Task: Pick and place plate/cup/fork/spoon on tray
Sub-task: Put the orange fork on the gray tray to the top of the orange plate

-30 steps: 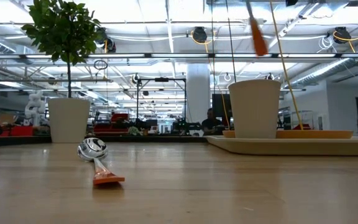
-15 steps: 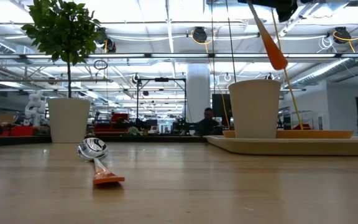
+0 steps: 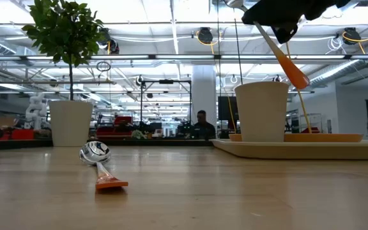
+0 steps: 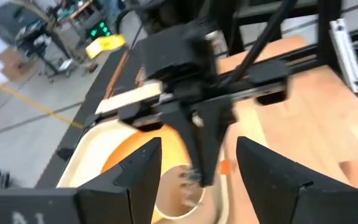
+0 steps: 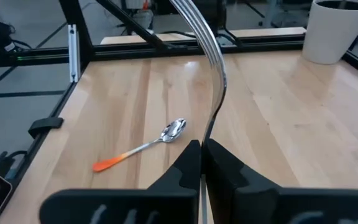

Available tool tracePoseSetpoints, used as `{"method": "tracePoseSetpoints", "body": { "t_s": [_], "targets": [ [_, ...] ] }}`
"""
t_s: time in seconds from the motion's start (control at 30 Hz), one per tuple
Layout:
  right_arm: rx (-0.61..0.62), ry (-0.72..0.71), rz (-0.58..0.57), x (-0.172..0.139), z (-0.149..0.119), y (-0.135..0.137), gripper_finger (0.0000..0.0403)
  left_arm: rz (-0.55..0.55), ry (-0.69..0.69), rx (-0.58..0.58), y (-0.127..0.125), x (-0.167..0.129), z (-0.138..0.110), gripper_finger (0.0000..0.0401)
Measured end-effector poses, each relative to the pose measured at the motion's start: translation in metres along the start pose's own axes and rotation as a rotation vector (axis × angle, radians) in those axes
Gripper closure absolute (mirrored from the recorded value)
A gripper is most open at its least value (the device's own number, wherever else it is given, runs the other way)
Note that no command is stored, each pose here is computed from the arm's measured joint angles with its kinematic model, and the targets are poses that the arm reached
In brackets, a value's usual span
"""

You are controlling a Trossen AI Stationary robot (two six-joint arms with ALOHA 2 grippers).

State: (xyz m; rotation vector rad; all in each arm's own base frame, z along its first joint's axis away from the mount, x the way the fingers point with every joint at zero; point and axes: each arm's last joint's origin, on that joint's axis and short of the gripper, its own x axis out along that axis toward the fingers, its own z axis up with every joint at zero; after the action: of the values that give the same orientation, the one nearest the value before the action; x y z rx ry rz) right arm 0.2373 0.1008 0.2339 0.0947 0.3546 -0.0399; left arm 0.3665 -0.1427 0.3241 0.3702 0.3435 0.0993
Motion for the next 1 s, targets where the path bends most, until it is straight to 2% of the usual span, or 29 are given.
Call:
{"method": "tracePoseSetpoints", "body": {
  "t_s": [0.1, 0.23, 0.4, 0.57, 0.77, 0.87, 1.0],
  "targets": [
    [0.003, -0.017, -0.016, 0.0, 0.001, 0.0, 0.0403, 0.018, 0.021, -0.03, 0.006, 0.004, -0.003, 0.0197],
    [-0.001, -0.029, -0.025, 0.0, 0.002, 0.0, 0.0403, 0.033, 0.052, -0.066, 0.013, 0.008, -0.007, 0.023],
    [-0.001, -0.05, -0.055, 0.0, 0.004, -0.001, 0.0403, 0.044, 0.061, -0.067, 0.018, 0.01, -0.009, 0.0297],
    [0.005, -0.069, -0.067, 0.0, 0.006, -0.001, 0.0403, 0.055, 0.063, -0.021, 0.018, 0.01, -0.009, 0.0383],
    [-0.005, -0.109, -0.096, -0.002, 0.008, 0.002, 0.0391, 0.122, 0.047, -0.031, 0.021, 0.01, -0.006, 0.0392],
    [-0.03, -0.124, -0.156, -0.004, 0.008, 0.003, 0.0359, 0.171, 0.044, -0.053, 0.021, 0.009, -0.005, 0.0395],
    [-0.108, -0.164, -0.32, -0.008, 0.009, 0.005, 0.0304, 0.275, 0.037, -0.118, 0.025, 0.009, -0.004, 0.0397]
  ]
}}
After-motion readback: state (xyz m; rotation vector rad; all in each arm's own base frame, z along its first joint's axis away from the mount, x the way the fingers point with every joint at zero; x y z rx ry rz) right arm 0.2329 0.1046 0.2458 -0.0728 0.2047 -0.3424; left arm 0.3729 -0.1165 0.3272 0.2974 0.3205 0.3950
